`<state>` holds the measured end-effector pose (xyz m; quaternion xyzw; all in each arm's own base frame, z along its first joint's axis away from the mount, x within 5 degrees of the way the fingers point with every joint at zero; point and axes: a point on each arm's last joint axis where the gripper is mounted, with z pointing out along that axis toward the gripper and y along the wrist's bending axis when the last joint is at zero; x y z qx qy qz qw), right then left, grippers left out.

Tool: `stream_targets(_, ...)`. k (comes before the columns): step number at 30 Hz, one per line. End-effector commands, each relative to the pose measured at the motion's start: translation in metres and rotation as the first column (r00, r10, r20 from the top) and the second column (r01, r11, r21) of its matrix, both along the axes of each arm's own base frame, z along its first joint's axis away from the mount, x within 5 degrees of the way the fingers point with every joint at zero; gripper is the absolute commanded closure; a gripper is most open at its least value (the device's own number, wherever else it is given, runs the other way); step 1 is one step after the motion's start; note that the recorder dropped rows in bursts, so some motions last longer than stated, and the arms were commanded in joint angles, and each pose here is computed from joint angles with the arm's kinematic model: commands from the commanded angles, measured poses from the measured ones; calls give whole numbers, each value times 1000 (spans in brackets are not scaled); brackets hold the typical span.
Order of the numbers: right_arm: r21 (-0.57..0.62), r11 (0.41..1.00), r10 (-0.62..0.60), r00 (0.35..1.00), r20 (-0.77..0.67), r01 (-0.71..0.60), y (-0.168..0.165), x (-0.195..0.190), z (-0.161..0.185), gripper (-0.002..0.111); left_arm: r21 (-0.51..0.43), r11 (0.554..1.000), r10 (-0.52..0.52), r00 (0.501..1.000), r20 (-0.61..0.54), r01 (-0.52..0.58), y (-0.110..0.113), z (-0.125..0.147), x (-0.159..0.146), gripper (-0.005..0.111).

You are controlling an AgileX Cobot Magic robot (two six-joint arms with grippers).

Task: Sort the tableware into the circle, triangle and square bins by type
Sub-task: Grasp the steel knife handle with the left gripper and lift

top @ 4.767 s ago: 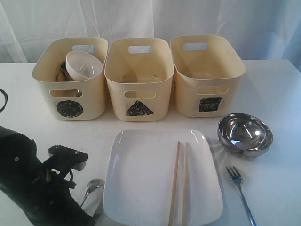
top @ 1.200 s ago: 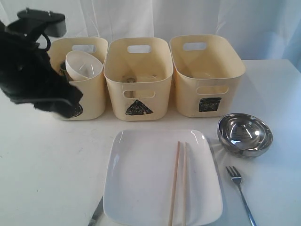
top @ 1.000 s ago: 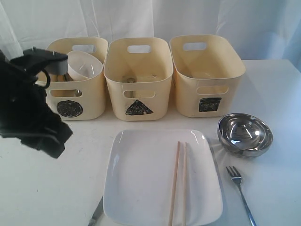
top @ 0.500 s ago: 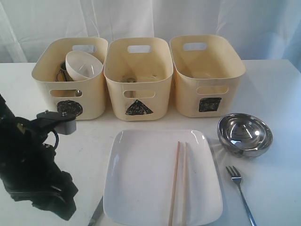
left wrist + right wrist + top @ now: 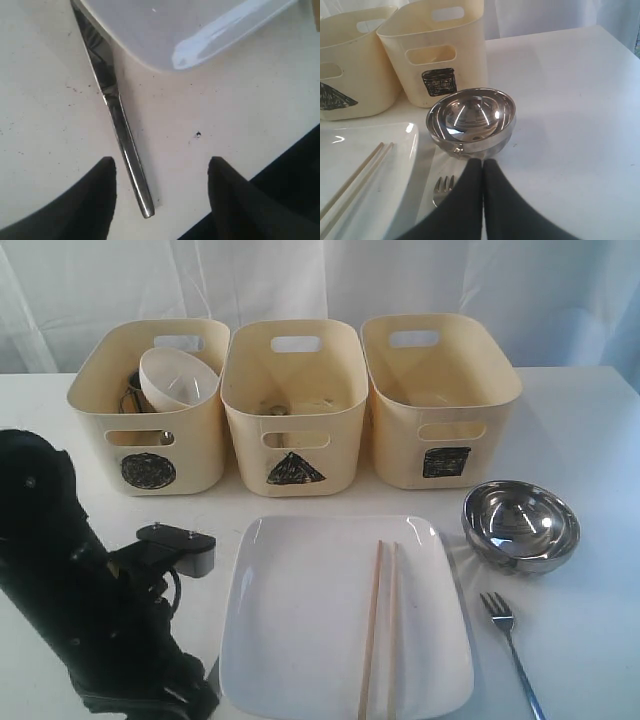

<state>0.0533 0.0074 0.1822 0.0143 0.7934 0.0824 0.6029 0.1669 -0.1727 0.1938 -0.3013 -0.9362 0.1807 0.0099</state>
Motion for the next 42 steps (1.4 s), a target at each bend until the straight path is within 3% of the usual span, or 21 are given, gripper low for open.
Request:
stream_targets(1, -5, 1000, -9, 1000, 9, 9, -1, 0, 0, 108, 111, 994, 13, 1000, -8, -12, -3, -12, -4, 48)
stream_targets(4, -5, 1000, -9, 1000, 9, 9, -1, 0, 0, 108, 169, 986, 9, 1000, -10, -7, -4, -20, -5, 48)
stream_targets(9, -5, 1000, -9, 1000, 9, 9, -1, 0, 0, 108, 183, 983, -16, 1000, -9, 18, -14, -31, -8, 48)
stream_targets(15, -5, 1000, -9, 1000, 9, 9, -1, 0, 0, 108, 295, 955, -26, 999, 24, 18, -12, -45, -5, 48)
stream_targets(32, -5, 1000, -9, 1000, 9, 9, -1, 0, 0, 108, 272, 962, -19, 999, 34, 9, -17, -49, -5, 48)
stream_targets(37, -5, 1000, -9, 1000, 9, 9, -1, 0, 0, 108, 258, 964, -71, 997, 38, 58, -28, -49, -16, 48)
stream_targets(42, -5, 1000, -9, 1000, 9, 9, -1, 0, 0, 108, 296, 955, -33, 996, 85, 6, -27, -51, -12, 58)
